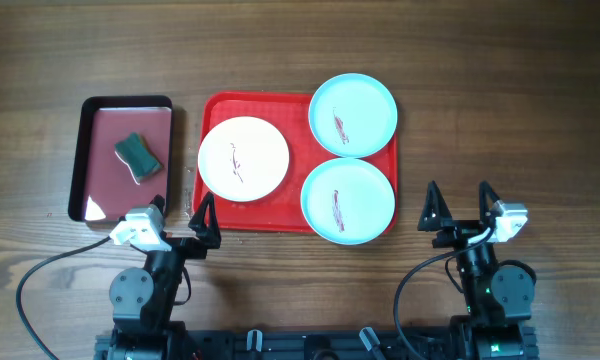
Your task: Clean dirty plates on tray and stack at the side
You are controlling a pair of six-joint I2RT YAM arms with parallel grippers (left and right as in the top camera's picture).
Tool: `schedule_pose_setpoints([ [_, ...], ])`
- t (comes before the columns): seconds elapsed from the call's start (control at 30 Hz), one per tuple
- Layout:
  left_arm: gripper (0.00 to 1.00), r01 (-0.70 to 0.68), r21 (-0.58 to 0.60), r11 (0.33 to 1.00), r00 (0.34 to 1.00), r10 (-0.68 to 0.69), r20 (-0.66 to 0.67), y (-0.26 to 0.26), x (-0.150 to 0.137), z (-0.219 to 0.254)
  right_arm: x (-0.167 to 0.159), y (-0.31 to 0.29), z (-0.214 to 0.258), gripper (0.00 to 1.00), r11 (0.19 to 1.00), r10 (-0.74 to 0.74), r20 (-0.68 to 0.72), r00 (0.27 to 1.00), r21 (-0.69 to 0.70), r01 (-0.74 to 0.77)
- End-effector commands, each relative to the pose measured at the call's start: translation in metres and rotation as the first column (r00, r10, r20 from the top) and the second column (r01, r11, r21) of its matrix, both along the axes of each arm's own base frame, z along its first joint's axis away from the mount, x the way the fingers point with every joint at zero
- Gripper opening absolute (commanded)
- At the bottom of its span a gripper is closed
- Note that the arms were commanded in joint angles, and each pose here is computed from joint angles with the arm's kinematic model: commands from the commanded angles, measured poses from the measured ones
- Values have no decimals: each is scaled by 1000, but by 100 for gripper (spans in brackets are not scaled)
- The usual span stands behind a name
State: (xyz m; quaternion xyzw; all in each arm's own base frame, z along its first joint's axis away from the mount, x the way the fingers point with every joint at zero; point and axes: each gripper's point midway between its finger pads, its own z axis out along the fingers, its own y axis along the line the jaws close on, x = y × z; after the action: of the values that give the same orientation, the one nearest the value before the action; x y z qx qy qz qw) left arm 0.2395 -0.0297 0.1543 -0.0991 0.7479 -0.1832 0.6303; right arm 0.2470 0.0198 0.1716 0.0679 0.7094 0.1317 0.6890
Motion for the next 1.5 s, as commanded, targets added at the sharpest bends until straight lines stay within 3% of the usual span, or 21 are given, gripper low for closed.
schedule_pose_setpoints([
  [0.0, 100, -20, 18, 1000, 1000, 20, -4, 4, 1, -3, 0, -3, 2, 100, 1000, -21, 8, 1000, 7, 21],
  [0.13, 100, -16, 14, 1000, 1000, 16, -4, 3, 0, -2, 0, 1, 1, 100, 1000, 7, 4, 1000, 18, -7],
  [0.27, 100, -16, 14, 1000, 1000, 16, -3, 3, 1, -2, 0, 3, 1, 100, 964, 14, -19, 1000, 266, -8],
  [0.4, 100, -16, 14, 1000, 1000, 16, -2, 3, 1, -2, -1, 8, 2, 100, 974, 42, -12, 999, 224, -39],
  [0.5, 100, -1, 15, 1000, 1000, 0, 14, 1, 0, 8, -11, 40, 22, 100, 972, 237, 58, 970, -5, -237],
  [0.57, 100, 4, 48, 999, 1000, -4, 16, 1, -2, 25, -13, 40, 38, 100, 971, 238, 47, 970, -3, -238],
  [0.67, 100, 26, 125, 992, 996, -15, -83, 1, -1, 51, -10, 43, 67, 100, 968, 251, -33, 967, 6, -251],
  [0.77, 100, 42, 128, 991, 978, -14, -208, 0, 10, 74, 2, 53, 98, 100, 947, 307, -122, 944, -60, -316],
  [0.9, 100, 107, 101, 989, 930, -64, -362, -10, 32, 95, 21, 62, 119, 100, 925, 357, -296, 886, -19, -379],
  [0.97, 100, 139, 80, 987, 868, -82, -489, -14, 40, 98, 31, 63, 119, 100, 921, 355, -403, 844, -2, -389],
  [1.13, 100, 154, 51, 987, 701, -73, -710, -15, 59, 122, 51, 69, 113, 100, 902, 376, -673, 636, 108, -419],
  [1.2, 100, 177, 14, 984, 709, -118, -695, -24, 73, 137, 60, 78, 109, 100, 882, 424, -706, 568, 178, -437],
  [1.33, 100, 202, -12, 979, 731, -159, -664, -31, 82, 143, 93, 104, 110, 100, 819, 566, -625, 538, 350, -455],
  [1.4, 100, 202, -12, 979, 731, -159, -664, -31, 82, 143, 102, 115, 103, 98, 805, 582, -624, 522, 348, -482],
  [1.47, 100, 183, 4, 983, 735, -134, -665, -26, 84, 142, 111, 127, 77, 93, 857, 497, -702, 509, 304, -417],
])
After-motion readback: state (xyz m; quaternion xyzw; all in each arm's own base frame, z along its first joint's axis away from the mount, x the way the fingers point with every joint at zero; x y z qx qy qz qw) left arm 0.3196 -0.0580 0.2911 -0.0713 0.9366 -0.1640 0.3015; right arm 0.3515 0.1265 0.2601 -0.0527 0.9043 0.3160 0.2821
